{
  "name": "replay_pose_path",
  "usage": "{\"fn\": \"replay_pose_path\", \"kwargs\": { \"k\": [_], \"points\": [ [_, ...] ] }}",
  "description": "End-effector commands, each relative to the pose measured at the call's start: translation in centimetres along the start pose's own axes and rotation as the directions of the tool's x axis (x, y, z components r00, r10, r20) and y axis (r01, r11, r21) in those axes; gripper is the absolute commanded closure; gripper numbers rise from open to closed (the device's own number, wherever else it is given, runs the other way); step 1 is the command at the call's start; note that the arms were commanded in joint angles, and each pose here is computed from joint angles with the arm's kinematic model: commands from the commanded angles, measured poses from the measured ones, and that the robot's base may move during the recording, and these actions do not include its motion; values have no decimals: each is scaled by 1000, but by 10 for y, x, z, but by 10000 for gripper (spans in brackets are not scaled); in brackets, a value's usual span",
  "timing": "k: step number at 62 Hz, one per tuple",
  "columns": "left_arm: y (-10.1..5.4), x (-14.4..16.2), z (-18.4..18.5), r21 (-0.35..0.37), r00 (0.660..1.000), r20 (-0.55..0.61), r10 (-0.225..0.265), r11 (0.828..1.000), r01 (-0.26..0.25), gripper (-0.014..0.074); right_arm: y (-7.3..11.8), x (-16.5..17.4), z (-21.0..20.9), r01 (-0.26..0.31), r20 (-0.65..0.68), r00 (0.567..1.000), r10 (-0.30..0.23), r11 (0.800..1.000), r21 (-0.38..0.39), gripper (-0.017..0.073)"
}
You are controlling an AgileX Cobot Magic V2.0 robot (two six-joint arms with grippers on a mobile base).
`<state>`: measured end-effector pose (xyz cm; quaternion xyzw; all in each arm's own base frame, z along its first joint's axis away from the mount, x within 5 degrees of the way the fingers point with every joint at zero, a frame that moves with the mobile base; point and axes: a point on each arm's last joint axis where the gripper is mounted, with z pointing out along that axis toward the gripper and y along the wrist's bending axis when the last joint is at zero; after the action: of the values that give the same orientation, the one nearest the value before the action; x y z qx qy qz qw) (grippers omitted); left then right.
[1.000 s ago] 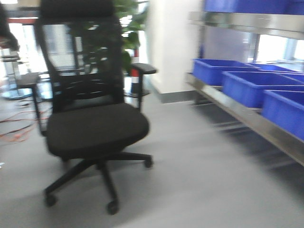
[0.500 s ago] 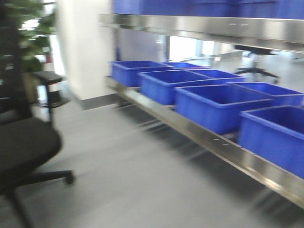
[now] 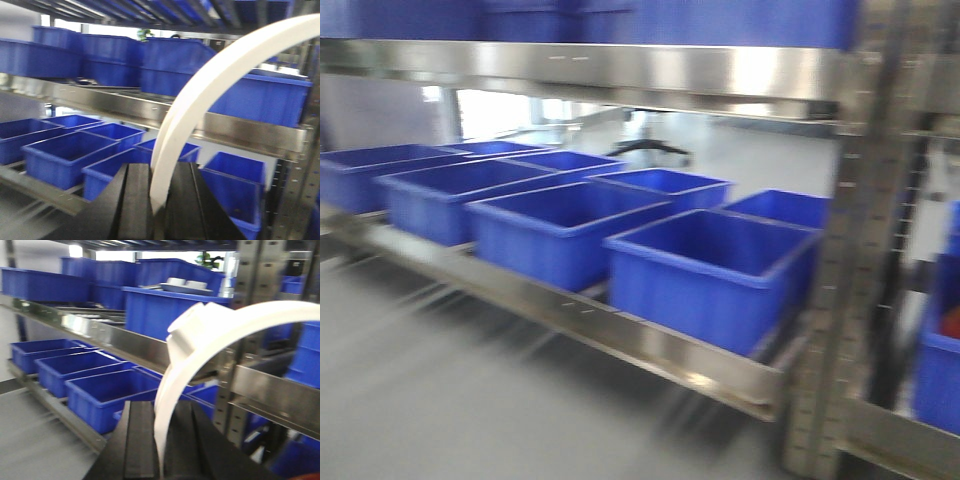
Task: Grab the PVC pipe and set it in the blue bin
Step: 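Turn the base toward the shelf of blue bins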
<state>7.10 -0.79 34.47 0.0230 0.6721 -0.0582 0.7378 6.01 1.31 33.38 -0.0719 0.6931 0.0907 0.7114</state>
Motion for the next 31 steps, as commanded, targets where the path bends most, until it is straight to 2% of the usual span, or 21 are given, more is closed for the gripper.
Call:
{"fn": "replay_pose_path", "kwargs": {
  "k": [1,31],
  "points": [
    [-1,-4,-1,8,999,36,-11,1000,11,705,0,-1,-1,14,19,1000,-14,1000,-4,721],
    [-1,-4,-1,8,999,36,-11,1000,11,705,0,-1,-1,14,19,1000,-14,1000,-4,721]
  ]
}}
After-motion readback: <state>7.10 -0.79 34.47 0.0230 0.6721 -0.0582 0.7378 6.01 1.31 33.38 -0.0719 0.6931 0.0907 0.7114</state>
